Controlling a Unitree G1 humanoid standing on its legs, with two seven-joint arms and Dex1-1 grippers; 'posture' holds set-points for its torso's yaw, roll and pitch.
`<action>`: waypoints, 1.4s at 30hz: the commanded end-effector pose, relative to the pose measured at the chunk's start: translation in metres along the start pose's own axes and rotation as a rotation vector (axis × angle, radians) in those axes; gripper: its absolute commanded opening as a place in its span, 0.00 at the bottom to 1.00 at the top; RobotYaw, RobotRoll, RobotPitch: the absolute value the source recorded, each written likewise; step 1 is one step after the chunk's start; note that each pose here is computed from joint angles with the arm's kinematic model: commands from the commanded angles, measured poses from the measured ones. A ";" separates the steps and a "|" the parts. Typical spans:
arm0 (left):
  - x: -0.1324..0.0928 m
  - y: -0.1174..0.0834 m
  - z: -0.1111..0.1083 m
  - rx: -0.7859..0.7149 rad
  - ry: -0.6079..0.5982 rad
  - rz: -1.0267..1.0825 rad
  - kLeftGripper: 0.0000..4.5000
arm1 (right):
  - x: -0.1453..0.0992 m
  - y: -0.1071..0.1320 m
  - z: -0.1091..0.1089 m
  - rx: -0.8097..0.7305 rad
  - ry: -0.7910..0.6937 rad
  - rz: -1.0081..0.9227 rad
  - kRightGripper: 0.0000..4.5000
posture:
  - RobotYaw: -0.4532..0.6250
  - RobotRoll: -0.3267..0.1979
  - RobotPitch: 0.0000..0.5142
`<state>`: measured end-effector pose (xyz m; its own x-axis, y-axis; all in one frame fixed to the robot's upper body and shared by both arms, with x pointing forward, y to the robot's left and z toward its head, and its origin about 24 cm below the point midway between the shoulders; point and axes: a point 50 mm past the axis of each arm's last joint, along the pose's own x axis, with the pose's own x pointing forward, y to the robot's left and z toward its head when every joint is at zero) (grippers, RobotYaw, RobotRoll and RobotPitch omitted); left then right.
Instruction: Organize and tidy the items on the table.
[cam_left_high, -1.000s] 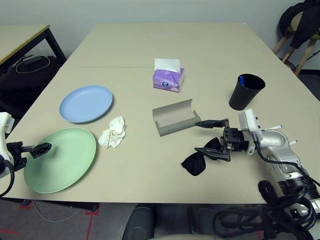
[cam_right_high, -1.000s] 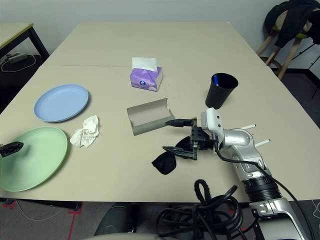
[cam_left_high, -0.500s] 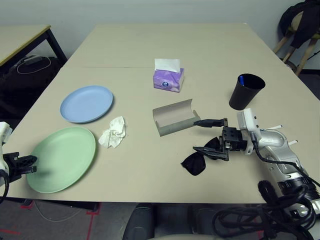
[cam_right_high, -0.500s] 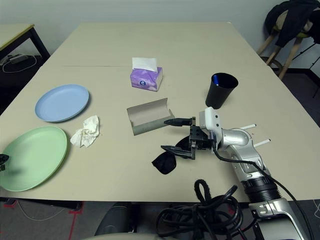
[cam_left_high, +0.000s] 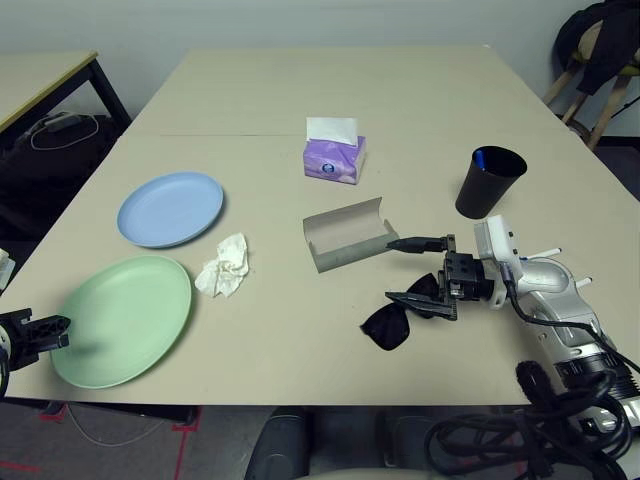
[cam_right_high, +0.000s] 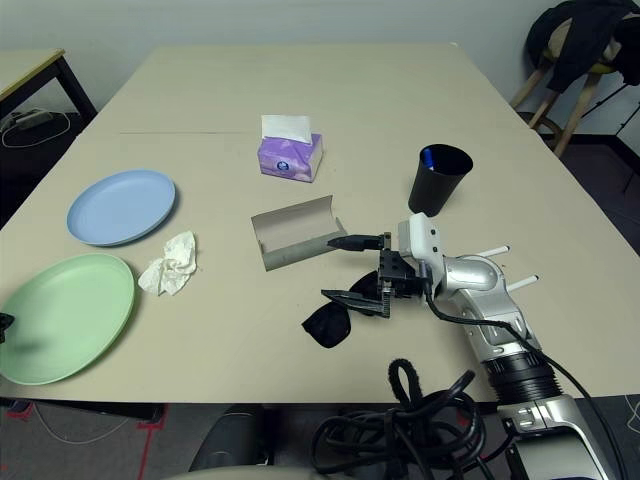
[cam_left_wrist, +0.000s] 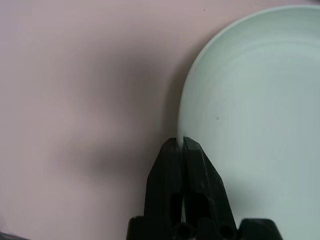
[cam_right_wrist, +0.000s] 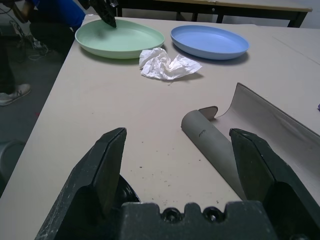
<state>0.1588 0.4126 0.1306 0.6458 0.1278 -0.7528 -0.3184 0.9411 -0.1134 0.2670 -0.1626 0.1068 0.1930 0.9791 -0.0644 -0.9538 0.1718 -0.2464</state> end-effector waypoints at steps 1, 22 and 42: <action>-0.003 -0.004 -0.001 -0.073 -0.024 -0.008 0.01 | 0.002 0.000 0.001 -0.006 -0.005 -0.004 1.00 | 0.54 0.62 0.11; 0.003 -0.052 0.056 -0.263 -0.317 -0.044 0.01 | 0.006 -0.002 0.003 -0.001 -0.020 -0.016 1.00 | 0.54 0.62 0.11; 0.071 -0.101 0.104 -0.554 -0.430 0.116 0.01 | 0.006 -0.007 0.004 0.029 -0.058 -0.140 1.00 | 0.51 0.62 0.11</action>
<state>0.3040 0.3602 0.1568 0.7838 0.4127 -0.4641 -0.6116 0.6426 -0.4615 0.2729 -0.1551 0.1079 0.2755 0.9613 -0.0037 -0.9369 0.2676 -0.2248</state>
